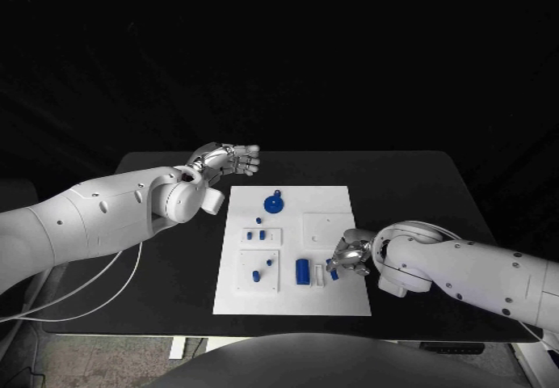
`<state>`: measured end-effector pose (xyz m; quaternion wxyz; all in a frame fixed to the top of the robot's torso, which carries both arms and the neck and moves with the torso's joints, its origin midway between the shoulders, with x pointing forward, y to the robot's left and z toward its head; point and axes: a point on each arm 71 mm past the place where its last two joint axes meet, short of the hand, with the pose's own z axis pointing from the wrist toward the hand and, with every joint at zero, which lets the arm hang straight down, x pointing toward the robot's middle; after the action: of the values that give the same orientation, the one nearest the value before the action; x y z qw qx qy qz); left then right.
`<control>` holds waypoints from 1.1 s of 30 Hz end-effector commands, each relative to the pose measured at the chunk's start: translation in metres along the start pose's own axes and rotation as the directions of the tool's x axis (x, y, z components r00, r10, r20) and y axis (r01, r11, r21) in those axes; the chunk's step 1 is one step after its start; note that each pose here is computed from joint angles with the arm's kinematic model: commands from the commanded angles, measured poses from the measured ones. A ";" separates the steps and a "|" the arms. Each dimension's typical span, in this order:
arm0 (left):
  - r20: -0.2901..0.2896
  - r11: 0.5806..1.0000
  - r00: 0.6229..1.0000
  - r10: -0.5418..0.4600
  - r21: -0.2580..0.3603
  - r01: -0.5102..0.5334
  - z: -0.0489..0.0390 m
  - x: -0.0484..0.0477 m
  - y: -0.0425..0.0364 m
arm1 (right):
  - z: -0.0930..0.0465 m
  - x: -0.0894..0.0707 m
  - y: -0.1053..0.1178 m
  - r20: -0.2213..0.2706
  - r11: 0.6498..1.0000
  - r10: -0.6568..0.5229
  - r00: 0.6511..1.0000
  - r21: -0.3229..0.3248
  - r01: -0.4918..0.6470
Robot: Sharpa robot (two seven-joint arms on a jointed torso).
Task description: Assemble the parts on the task board
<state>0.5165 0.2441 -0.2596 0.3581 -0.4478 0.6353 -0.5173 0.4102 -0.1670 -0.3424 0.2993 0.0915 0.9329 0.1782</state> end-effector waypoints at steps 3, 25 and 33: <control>-0.025 1.000 1.000 -0.004 0.008 0.004 0.0010 0.0050 -0.0012 | 0.009 0.008 0.003 0.011 1.000 -0.026 1.000 0.007 0.026; -0.035 1.000 0.999 -0.007 0.002 0.007 -0.0001 0.0049 -0.0009 | 0.021 0.015 0.002 0.007 0.999 -0.022 1.000 0.024 0.022; -0.039 1.000 0.999 -0.008 -0.001 0.008 -0.0004 0.0046 -0.0007 | 0.020 0.020 0.007 -0.023 1.000 -0.004 1.000 0.008 0.004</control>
<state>0.5152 0.2422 -0.2598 0.3505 -0.4460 0.6386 -0.5201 0.4093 -0.1514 -0.3643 0.2999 0.0900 0.9346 0.1688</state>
